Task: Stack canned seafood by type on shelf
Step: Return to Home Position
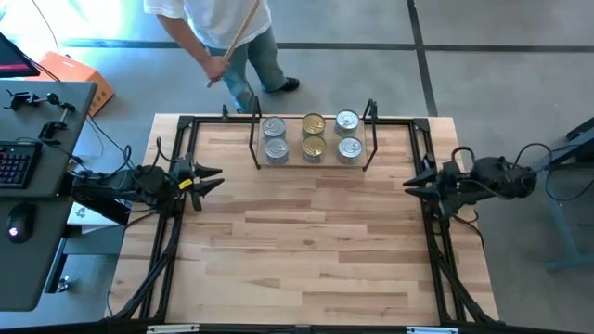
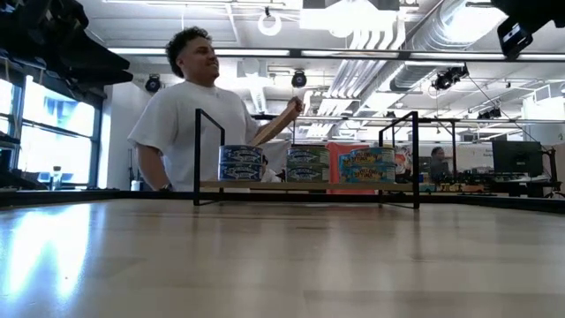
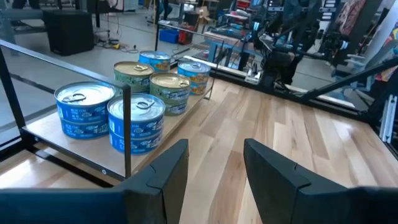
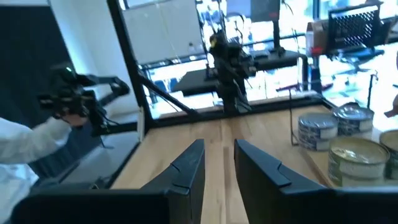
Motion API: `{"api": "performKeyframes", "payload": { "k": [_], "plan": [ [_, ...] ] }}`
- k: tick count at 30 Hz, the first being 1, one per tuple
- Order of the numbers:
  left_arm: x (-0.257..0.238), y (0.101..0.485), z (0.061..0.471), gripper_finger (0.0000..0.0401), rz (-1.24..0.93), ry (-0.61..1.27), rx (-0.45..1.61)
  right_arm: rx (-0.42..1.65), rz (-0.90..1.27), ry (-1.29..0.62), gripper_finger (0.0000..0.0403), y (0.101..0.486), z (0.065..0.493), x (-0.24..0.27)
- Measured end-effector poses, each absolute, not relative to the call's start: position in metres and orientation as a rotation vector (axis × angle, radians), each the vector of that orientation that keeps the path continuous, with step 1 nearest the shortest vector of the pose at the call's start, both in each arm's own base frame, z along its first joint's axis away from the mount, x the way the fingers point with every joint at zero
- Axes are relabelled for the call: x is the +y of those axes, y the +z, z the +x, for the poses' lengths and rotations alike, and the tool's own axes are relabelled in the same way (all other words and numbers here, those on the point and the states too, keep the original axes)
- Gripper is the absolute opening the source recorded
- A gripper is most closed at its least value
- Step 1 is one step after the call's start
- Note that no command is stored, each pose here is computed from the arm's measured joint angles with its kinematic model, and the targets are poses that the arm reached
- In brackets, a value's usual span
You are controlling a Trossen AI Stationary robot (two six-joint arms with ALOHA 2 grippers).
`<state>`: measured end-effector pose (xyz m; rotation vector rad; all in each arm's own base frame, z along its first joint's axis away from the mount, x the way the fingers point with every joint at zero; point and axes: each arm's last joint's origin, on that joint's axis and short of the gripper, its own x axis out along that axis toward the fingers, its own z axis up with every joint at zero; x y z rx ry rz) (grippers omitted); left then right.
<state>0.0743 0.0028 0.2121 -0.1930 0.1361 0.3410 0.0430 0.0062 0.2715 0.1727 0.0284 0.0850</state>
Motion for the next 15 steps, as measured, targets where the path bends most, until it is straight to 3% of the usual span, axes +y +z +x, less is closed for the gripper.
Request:
{"api": "performKeyframes", "payload": {
  "k": [6, 15],
  "plan": [
    [0.002, 0.204, 0.077, 0.0146, -0.165, 0.340, 0.153, 0.012, 0.174, 0.107, 0.0078, 0.271, 0.043, 0.007],
    [0.001, 0.180, 0.085, 0.0146, -0.180, 0.344, 0.188, 0.003, 0.188, 0.128, 0.0078, 0.240, 0.065, 0.013]
  ]
}}
